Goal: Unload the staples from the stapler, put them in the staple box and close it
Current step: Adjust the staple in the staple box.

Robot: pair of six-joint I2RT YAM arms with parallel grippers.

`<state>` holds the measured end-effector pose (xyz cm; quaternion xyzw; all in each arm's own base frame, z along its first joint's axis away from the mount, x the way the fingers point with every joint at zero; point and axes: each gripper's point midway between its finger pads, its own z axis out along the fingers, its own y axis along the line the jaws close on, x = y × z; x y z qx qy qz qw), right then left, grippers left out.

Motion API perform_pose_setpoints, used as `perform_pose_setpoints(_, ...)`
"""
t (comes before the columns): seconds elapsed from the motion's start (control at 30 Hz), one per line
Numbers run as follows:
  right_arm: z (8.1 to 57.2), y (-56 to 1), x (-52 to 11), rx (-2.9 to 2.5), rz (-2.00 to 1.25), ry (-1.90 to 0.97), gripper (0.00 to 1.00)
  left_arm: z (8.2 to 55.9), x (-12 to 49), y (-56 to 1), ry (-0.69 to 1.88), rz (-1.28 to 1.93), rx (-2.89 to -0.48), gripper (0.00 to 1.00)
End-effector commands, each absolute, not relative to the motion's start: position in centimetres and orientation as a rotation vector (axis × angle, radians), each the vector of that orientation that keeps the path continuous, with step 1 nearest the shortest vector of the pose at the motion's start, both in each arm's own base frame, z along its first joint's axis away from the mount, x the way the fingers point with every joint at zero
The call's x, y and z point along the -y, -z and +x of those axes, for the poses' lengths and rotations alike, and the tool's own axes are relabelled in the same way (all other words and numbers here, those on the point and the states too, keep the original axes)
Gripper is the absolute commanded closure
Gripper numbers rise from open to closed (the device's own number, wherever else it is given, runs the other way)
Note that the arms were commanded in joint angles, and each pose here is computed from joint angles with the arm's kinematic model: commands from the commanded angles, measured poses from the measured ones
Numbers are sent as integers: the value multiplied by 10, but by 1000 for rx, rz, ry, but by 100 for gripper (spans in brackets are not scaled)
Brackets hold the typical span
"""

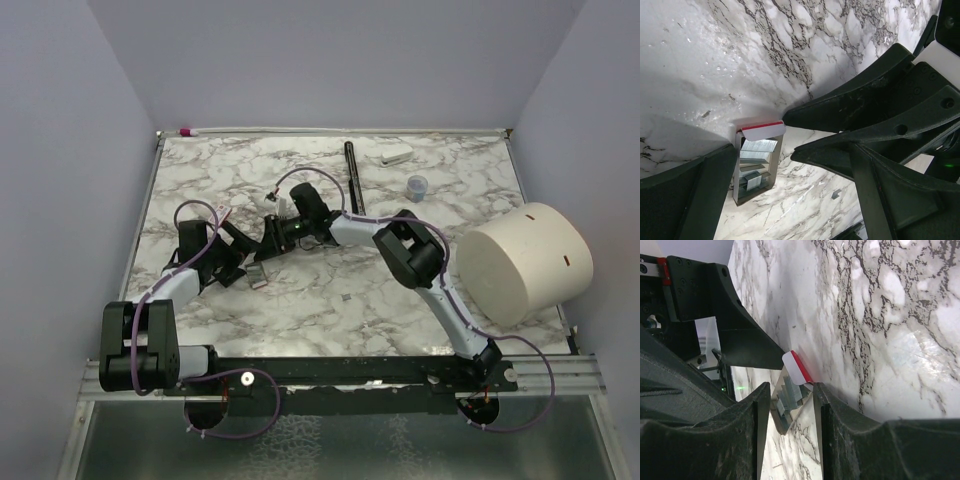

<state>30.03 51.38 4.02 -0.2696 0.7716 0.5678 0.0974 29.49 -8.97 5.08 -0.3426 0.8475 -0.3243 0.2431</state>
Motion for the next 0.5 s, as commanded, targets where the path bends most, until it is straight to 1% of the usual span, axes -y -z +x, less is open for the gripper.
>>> perform_pose_setpoints(0.0, 278, -37, -523, -2282, -826, -1751, 60, 300, 94, -58, 939, -918, -2286, 1)
perform_pose_setpoints(0.1, 278, -44, -523, -2265, -830, -1764, 61, 297, 94, -59, 941, -927, -2281, 1)
perform_pose_setpoints(0.2, 296, -46, -511, -2273, -758, -1658, 62, 293, 87, -58, 893, -952, -2269, 1)
perform_pose_setpoints(0.3, 310, -47, -492, -2277, -726, -1617, 61, 290, 81, -57, 870, -967, -2259, 1)
perform_pose_setpoints(0.47, 307, -37, -479, -2323, -784, -1571, 61, 286, 85, -51, 922, -975, -2279, 1)
